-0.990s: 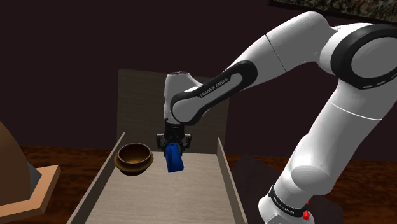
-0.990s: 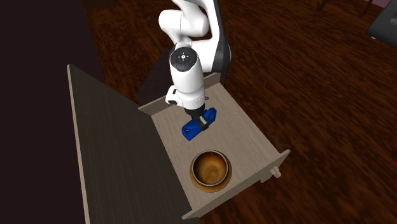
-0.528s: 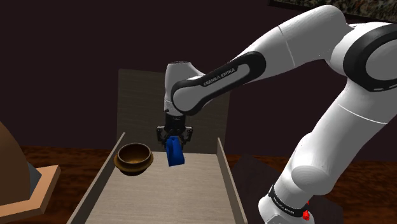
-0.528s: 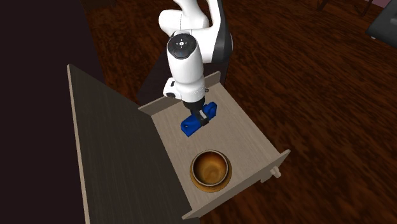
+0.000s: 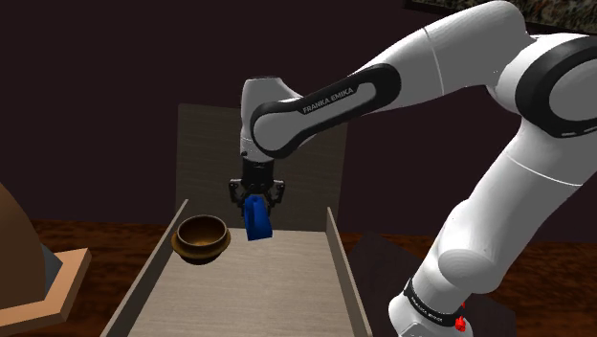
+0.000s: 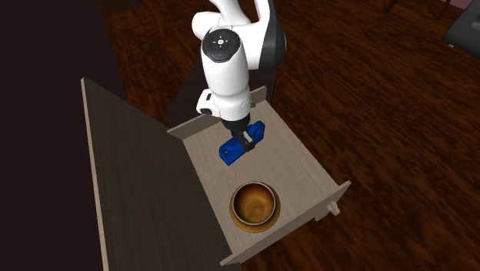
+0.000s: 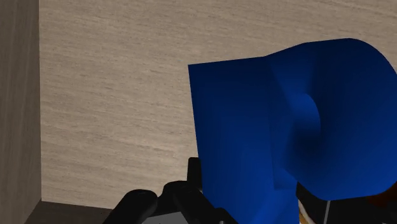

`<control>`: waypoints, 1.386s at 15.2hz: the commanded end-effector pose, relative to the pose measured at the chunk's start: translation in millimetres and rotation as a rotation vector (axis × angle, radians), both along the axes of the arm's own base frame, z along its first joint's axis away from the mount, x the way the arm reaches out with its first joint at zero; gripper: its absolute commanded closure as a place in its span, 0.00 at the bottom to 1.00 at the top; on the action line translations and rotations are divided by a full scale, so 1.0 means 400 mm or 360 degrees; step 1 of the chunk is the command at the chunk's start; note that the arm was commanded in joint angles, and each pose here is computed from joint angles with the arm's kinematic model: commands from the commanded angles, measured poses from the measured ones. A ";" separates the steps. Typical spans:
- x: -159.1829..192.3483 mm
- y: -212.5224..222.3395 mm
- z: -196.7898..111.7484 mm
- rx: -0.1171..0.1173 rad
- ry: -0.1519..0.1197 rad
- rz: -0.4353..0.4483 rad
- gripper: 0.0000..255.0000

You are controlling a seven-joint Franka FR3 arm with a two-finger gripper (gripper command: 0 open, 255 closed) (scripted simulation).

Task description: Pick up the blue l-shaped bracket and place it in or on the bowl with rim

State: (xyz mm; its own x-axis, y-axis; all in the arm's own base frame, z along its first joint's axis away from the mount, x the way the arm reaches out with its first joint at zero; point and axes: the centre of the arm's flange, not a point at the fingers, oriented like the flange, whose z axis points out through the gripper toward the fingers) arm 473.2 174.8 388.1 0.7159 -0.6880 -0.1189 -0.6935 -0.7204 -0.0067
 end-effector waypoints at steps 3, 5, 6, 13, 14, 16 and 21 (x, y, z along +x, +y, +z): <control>0.106 0.067 -0.008 0.0000 0.0001 -0.0001 1.00; 0.162 0.102 -0.015 0.0000 0.0001 -0.0001 1.00; 0.190 0.119 -0.018 0.0000 0.0001 -0.0001 1.00; 0.344 0.214 -0.063 0.0000 0.0001 -0.0001 1.00; 0.344 0.214 -0.076 0.0000 0.0001 -0.0001 1.00; 0.344 0.214 -0.103 0.0000 0.0001 -0.0001 1.00; 0.344 0.214 -0.166 0.0000 0.0001 -0.0001 1.00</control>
